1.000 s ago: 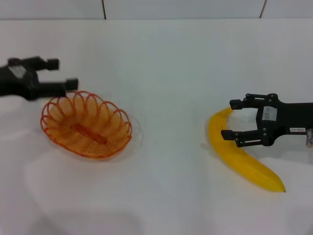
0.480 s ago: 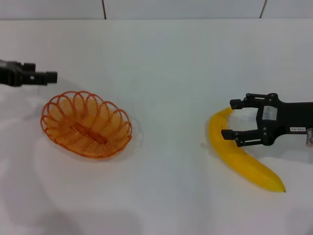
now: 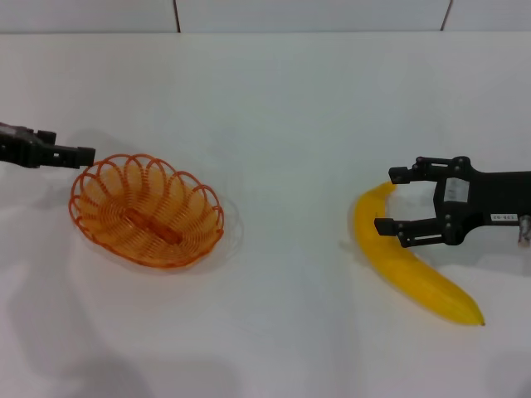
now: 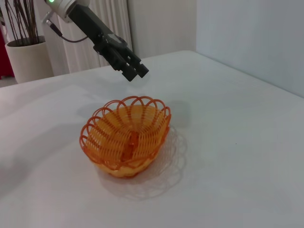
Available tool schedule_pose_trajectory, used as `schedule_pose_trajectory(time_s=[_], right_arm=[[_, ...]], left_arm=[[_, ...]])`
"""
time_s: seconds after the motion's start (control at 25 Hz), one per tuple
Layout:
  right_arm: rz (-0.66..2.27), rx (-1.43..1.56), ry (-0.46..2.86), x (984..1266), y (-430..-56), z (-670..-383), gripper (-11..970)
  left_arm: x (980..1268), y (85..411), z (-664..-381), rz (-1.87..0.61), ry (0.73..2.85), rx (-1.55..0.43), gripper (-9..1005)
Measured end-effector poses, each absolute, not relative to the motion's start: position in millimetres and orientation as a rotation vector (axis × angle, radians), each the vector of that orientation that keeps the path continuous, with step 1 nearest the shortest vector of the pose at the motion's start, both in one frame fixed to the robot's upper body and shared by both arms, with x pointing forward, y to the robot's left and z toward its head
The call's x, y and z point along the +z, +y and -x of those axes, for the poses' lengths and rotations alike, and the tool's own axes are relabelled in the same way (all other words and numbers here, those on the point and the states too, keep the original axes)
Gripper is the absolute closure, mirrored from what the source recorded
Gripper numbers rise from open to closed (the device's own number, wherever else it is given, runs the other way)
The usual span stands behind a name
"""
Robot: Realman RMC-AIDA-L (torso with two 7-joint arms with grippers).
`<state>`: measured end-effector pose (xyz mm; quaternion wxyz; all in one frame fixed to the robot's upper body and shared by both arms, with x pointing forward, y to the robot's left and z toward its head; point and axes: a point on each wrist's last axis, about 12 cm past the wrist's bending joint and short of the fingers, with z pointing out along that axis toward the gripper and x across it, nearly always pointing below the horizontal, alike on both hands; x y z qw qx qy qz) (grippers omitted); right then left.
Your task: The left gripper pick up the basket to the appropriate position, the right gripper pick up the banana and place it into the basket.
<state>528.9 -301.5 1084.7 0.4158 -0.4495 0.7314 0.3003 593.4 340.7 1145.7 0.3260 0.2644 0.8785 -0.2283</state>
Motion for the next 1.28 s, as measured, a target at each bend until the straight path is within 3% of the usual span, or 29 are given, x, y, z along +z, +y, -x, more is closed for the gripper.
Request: schedule_pose_trajectory(time_s=[1.28], right_arm=[[1.140, 0.761, 1.835, 1084.6, -298.4, -529.7, 101]], left_arm=[[1110.2, 312.7, -602.6, -0.748, 2.388, -0.562, 92]])
